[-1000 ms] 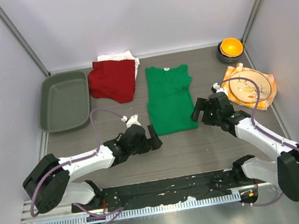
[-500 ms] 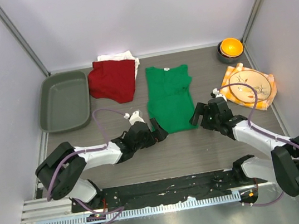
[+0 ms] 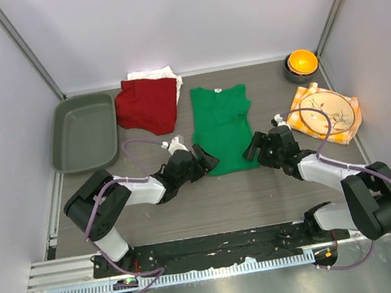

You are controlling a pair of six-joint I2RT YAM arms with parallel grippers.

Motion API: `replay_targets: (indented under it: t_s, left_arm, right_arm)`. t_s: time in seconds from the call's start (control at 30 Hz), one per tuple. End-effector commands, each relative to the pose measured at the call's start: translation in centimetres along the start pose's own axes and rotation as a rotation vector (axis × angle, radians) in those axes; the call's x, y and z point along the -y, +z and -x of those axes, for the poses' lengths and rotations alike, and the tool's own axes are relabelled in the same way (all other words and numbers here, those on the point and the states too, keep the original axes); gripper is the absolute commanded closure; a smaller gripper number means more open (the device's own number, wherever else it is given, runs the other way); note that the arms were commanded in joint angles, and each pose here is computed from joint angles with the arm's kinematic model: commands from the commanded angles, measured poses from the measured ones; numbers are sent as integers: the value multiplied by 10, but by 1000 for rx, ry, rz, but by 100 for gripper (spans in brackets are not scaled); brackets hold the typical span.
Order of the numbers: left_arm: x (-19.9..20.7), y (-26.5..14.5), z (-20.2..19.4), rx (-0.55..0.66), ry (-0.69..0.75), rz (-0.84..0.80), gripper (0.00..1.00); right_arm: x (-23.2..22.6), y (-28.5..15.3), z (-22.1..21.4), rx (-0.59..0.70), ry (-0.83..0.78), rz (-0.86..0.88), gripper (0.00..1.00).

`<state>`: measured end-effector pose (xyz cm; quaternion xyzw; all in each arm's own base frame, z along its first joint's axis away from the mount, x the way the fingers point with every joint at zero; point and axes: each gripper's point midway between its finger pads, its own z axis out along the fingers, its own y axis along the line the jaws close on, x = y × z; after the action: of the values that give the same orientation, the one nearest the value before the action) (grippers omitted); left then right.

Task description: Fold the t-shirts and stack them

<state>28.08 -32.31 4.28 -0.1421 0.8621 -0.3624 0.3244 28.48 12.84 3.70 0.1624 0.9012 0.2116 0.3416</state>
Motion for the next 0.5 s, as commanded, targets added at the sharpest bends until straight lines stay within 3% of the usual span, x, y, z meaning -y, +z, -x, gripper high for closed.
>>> replay_targets:
  t_s: [0.0, 0.1, 0.23, 0.27, 0.3, 0.33, 0.37, 0.47]
  left_arm:
    - [-117, -14, -63, -222, 48, 346, 26]
    - [-119, -12, -67, -239, 34, 340, 39]
    - [-122, -11, -68, -246, 29, 335, 64]
    - [-120, -11, -68, -246, 28, 330, 80]
    - [-120, -11, -68, -248, 29, 329, 89]
    - [-119, -12, -69, -255, 28, 325, 99]
    - [-118, -14, -70, -260, 29, 321, 100]
    - [-109, -23, -71, -270, 25, 285, 100]
  right_arm:
    - [-7, 9, -4, -21, 37, 36, 22]
    - [-6, 12, -12, -48, 45, 45, 34]
    - [-5, 13, -16, -60, 49, 47, 63]
    - [-4, 13, -17, -63, 49, 46, 68]
    - [-4, 14, -18, -66, 46, 45, 73]
    - [-2, 14, -19, -73, 49, 40, 88]
    - [-3, 14, -20, -75, 48, 44, 97]
    - [-3, 6, -23, -78, 32, 34, 99]
